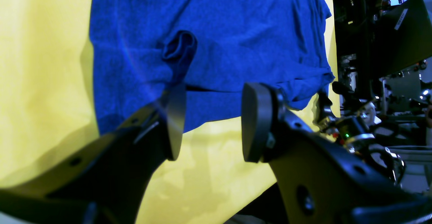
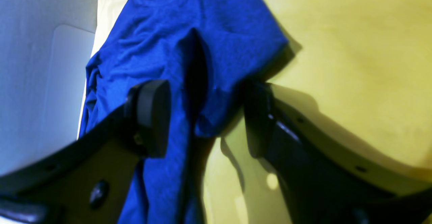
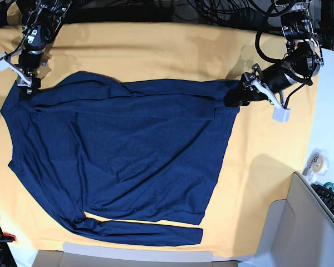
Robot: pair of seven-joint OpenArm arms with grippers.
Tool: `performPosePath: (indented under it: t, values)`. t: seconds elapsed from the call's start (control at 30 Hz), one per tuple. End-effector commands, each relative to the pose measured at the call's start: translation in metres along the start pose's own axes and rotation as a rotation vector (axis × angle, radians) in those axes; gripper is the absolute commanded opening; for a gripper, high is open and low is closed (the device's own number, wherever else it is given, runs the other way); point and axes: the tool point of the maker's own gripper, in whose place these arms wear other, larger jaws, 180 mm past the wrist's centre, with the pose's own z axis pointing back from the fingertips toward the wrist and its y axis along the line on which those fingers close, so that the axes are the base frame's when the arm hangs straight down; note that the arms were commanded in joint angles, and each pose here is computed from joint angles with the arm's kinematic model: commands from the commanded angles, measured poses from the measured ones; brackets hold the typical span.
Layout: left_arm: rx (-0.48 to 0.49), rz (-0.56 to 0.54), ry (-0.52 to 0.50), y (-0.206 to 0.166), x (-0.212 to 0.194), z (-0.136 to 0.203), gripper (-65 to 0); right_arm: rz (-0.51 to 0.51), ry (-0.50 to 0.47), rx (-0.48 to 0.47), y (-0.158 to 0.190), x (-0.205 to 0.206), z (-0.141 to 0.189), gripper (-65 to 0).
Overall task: Fold the T-shirt properly
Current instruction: 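Hold the shirt edge with both grippers and adjust the grip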
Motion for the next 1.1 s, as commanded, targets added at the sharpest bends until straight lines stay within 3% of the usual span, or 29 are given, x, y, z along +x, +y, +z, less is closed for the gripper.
performPosePath:
  t: [0.0,0.37,0.57,0.63,0.8,0.87,1.07]
  values:
    - [-0.016,-0.022,-0.024,-0.005,0.009,0.004,-38.3,-0.044,0.042,-0.01,-0.002,-0.009,-0.003,-31.3]
    - [-0.018,-0.019,-0.014,-0.006,0.008,0.005,-40.5,-0.057,0.016,0.042,0.026,0.001,-0.018,-31.3]
    - [-0.016,-0.018,-0.002,-0.005,0.006,0.005,-40.5,-0.086,0.015,-0.016,0.021,0.0,-0.021,-31.6]
    - [-0.016,-0.019,0.03,-0.005,0.0,0.005,-40.5,-0.088,0.015,-0.022,0.02,0.0,-0.021,-36.1]
    - [-0.002,-0.011,0.039,-0.001,0.0,0.01,-40.6,-0.084,0.036,-0.021,0.02,-0.005,-0.021,-65.0]
    - [0.012,-0.006,0.041,0.004,0.001,0.015,-40.5,-0.082,0.1,-0.01,0.025,-0.018,-0.021,-65.0]
    - [0.056,0.036,-0.01,0.02,0.009,0.031,-39.4,-0.086,0.109,-0.005,0.028,-0.018,-0.022,-65.0]
